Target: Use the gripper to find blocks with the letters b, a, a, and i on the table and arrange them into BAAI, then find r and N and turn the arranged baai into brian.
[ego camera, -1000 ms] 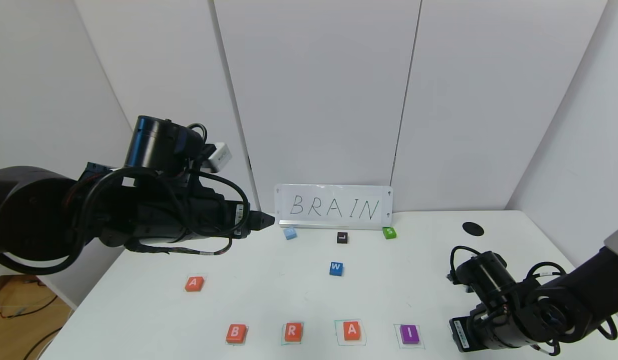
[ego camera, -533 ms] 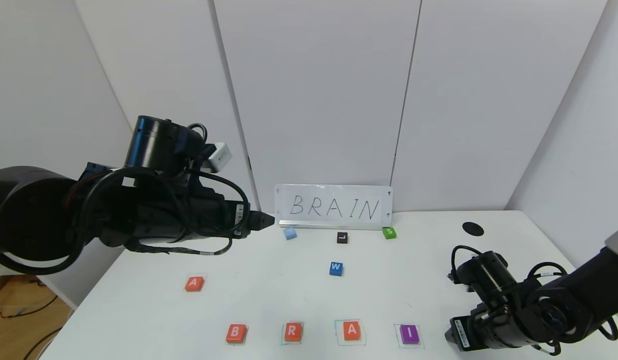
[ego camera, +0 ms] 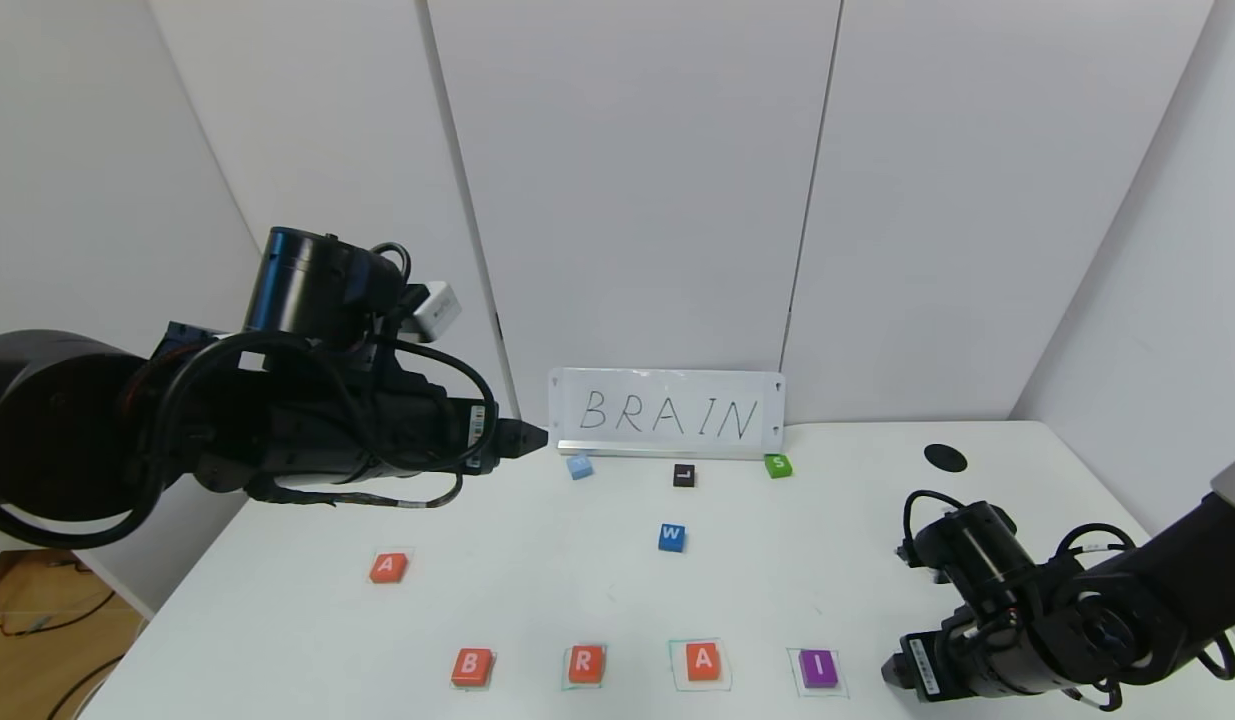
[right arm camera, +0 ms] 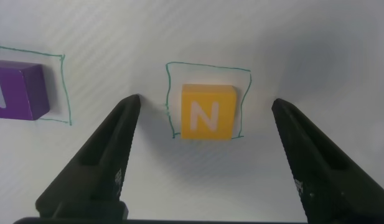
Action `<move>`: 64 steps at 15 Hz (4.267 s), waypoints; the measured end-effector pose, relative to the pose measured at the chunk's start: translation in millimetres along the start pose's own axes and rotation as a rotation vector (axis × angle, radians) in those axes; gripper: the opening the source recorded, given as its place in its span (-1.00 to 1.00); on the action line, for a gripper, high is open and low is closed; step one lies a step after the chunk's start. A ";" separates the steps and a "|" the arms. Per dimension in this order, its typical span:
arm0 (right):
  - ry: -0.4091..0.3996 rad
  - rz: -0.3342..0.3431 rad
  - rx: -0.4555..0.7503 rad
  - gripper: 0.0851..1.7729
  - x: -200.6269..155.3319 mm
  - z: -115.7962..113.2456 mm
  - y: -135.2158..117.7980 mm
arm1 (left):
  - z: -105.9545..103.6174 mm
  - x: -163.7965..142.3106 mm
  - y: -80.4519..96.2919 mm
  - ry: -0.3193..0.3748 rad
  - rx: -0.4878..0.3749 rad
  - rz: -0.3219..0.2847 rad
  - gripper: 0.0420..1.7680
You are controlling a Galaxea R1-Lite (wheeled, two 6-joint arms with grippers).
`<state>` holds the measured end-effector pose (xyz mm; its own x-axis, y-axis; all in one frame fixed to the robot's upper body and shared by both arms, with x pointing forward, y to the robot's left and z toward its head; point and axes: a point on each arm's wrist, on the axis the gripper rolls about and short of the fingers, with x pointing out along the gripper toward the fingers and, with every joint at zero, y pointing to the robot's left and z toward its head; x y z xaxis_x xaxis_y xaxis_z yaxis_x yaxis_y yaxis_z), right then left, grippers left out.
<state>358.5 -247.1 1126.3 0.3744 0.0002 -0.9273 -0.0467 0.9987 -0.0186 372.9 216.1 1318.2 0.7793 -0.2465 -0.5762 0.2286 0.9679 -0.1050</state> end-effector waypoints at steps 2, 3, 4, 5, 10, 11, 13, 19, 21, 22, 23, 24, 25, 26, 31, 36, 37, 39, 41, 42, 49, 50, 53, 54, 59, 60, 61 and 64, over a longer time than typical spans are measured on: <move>-0.001 0.000 0.001 0.75 -0.4 0.2 -0.2 | 0.1 -0.1 0.0 0.000 0.000 0.000 0.94; -0.002 0.001 0.002 0.77 -0.8 0.3 -0.3 | 0.0 -0.3 0.0 0.000 0.000 0.000 0.94; -0.003 0.002 0.001 0.79 -1.4 0.4 -0.3 | -0.2 -0.1 0.0 0.000 0.000 0.000 0.94; -0.005 0.002 0.001 0.81 -1.9 0.6 -0.3 | -0.3 0.0 0.1 0.001 0.000 0.000 0.94; -0.053 0.018 0.009 0.86 -14.1 6.6 -0.1 | -2.0 1.7 -0.4 0.009 0.003 0.000 0.94; -0.065 0.022 0.008 0.87 -17.7 7.8 0.1 | -2.0 1.7 -0.3 0.009 0.002 0.001 0.94; -0.091 0.029 0.010 0.88 -26.8 9.5 -0.2 | -2.5 0.3 0.1 0.008 0.001 0.003 0.94; -0.171 0.042 0.023 0.91 -75.1 7.8 -7.6 | -16.5 -15.0 4.2 0.024 0.000 0.018 0.94; -0.203 0.047 0.027 0.91 -96.3 3.6 -11.5 | -22.2 -28.0 6.9 0.021 -0.001 0.023 0.94; -0.222 0.051 0.030 0.91 -108.0 0.6 -14.0 | -25.6 -35.0 8.7 0.018 -0.002 0.025 0.94; -0.239 0.054 0.033 0.91 -119.2 -3.1 -16.4 | -29.5 -42.4 10.8 0.016 -0.004 0.028 0.94; -0.260 0.060 0.035 0.91 -130.6 -7.2 -18.8 | -34.4 -50.9 12.8 0.015 -0.005 0.031 0.94; -0.284 0.063 0.037 0.91 -142.3 -12.6 -21.5 | -40.3 -58.9 14.7 0.016 -0.005 0.033 0.94; -0.309 0.060 0.040 0.91 -152.8 -17.9 -24.1 | -46.8 -67.1 16.6 0.015 -0.005 0.033 0.94; -0.433 0.004 0.065 0.91 -198.3 -54.3 -40.1 | -82.1 -110.1 27.3 -0.021 -0.005 0.084 0.94; -0.527 -0.020 0.110 0.91 -228.4 -96.2 -59.4 | -111.0 -153.2 40.2 -0.044 -0.026 0.124 0.94; -0.549 -0.050 0.136 0.91 -230.8 -102.7 -64.7 | -114.2 -160.4 43.3 -0.060 -0.039 0.141 0.94; -0.582 -0.099 0.173 0.91 -233.7 -114.6 -73.2 | -122.0 -173.2 49.0 -0.084 -0.065 0.177 0.94; -0.616 -0.128 0.213 0.91 -235.5 -128.8 -79.0 | -133.6 -184.6 53.1 -0.111 -0.067 0.208 0.94; -0.635 -0.137 0.229 0.92 -235.8 -137.0 -80.9 | -141.4 -189.4 54.6 -0.125 -0.067 0.219 0.94; -0.744 -0.153 0.285 0.92 -230.6 -200.7 -85.9 | -198.2 -219.5 57.5 -0.138 -0.103 0.266 0.94; -0.752 -0.153 0.287 0.92 -228.7 -210.1 -86.2 | -205.6 -223.4 57.0 -0.137 -0.107 0.261 0.94; -0.771 -0.163 0.308 0.92 -223.3 -231.1 -85.8 | -223.4 -234.2 53.8 -0.163 -0.122 0.253 0.94; -0.790 -0.156 0.308 0.93 -223.0 -235.5 -84.5 | -229.0 -237.1 52.1 -0.171 -0.117 0.254 0.94; -0.842 -0.162 0.299 0.93 -216.8 -258.9 -80.4 | -253.6 -243.7 44.8 -0.209 -0.111 0.240 0.94; -0.852 -0.163 0.289 0.93 -213.4 -266.0 -80.0 | -258.6 -243.6 44.5 -0.219 -0.109 0.238 0.94; -0.849 -0.169 0.283 0.93 -208.7 -272.6 -79.9 | -263.2 -243.8 44.3 -0.234 -0.105 0.234 0.94; -0.925 -0.180 0.283 0.93 -211.7 -278.5 -80.0 | -272.8 -247.8 43.4 -0.316 -0.089 0.227 0.94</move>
<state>25.1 -341.0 1219.9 0.9372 -0.2339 -0.2588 0.2600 0.9630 0.0713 30.5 332.8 1235.2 0.9485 -0.0160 -0.3165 -0.0104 0.9966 -0.0813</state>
